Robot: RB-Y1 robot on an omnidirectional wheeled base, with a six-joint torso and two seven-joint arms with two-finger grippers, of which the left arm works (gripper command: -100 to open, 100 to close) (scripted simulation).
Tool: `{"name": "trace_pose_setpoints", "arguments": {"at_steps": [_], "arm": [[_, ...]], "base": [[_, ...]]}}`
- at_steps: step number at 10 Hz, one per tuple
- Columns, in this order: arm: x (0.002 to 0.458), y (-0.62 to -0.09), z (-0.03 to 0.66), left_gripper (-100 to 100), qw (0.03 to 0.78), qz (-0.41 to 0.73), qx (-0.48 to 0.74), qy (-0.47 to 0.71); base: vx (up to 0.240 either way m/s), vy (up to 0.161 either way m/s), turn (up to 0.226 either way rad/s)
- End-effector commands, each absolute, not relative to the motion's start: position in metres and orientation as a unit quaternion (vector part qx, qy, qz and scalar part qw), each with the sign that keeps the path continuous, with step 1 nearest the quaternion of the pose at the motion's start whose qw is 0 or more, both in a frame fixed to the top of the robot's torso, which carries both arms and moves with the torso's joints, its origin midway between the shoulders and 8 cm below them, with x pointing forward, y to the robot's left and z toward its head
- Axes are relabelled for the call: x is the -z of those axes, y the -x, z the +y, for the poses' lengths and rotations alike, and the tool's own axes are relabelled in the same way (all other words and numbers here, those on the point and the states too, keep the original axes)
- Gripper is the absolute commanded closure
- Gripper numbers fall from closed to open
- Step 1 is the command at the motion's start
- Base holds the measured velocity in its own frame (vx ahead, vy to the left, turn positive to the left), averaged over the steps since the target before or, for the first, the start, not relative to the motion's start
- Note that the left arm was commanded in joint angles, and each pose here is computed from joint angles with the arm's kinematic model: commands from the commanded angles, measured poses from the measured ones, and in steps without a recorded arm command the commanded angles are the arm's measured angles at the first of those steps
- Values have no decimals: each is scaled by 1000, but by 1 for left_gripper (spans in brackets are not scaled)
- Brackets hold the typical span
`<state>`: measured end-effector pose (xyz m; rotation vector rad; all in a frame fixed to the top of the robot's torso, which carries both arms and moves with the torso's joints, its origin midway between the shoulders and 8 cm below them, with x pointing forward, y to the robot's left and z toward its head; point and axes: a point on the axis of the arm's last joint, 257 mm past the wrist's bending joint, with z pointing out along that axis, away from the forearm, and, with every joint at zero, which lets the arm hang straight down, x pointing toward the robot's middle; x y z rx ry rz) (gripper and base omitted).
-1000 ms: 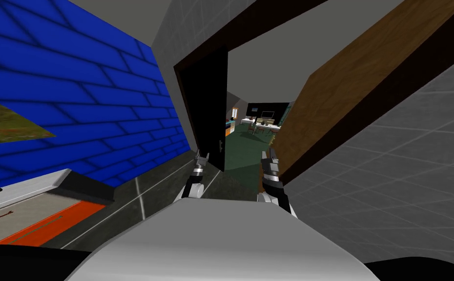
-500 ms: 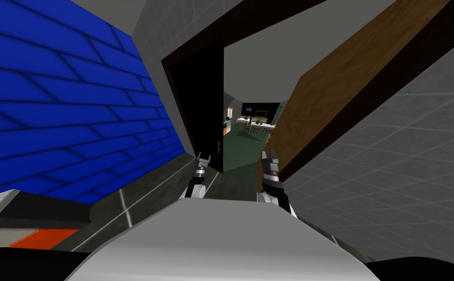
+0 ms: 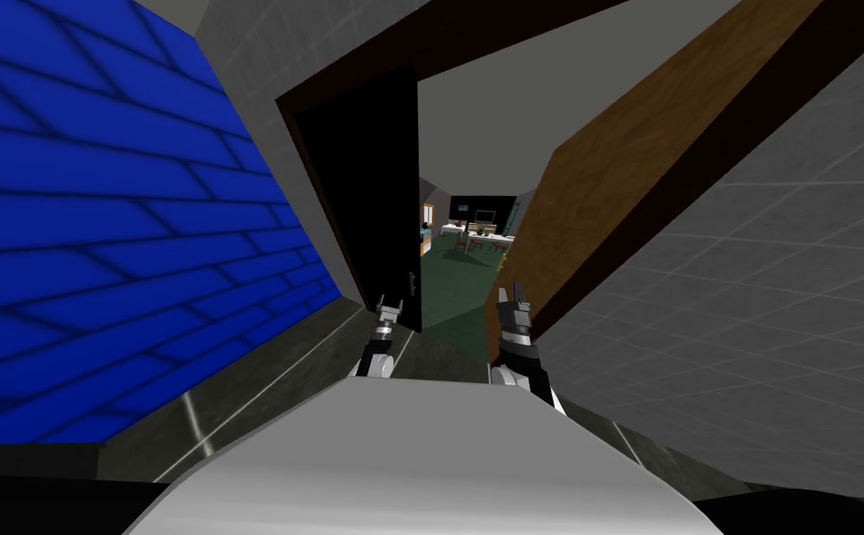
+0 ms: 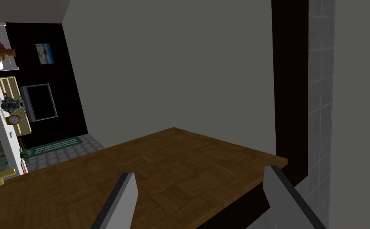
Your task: Push the door open
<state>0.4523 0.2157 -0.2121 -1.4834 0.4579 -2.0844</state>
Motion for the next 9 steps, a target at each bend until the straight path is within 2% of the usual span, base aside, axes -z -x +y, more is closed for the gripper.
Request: {"name": "trace_pose_setpoints", "arguments": {"at_steps": [1,9], "arm": [[223,-454,214,-100,251,159,772,561],[278,-456,206,-100,181,107,763,612]], "base": [[52,98,-160],[43,99,-167]]}}
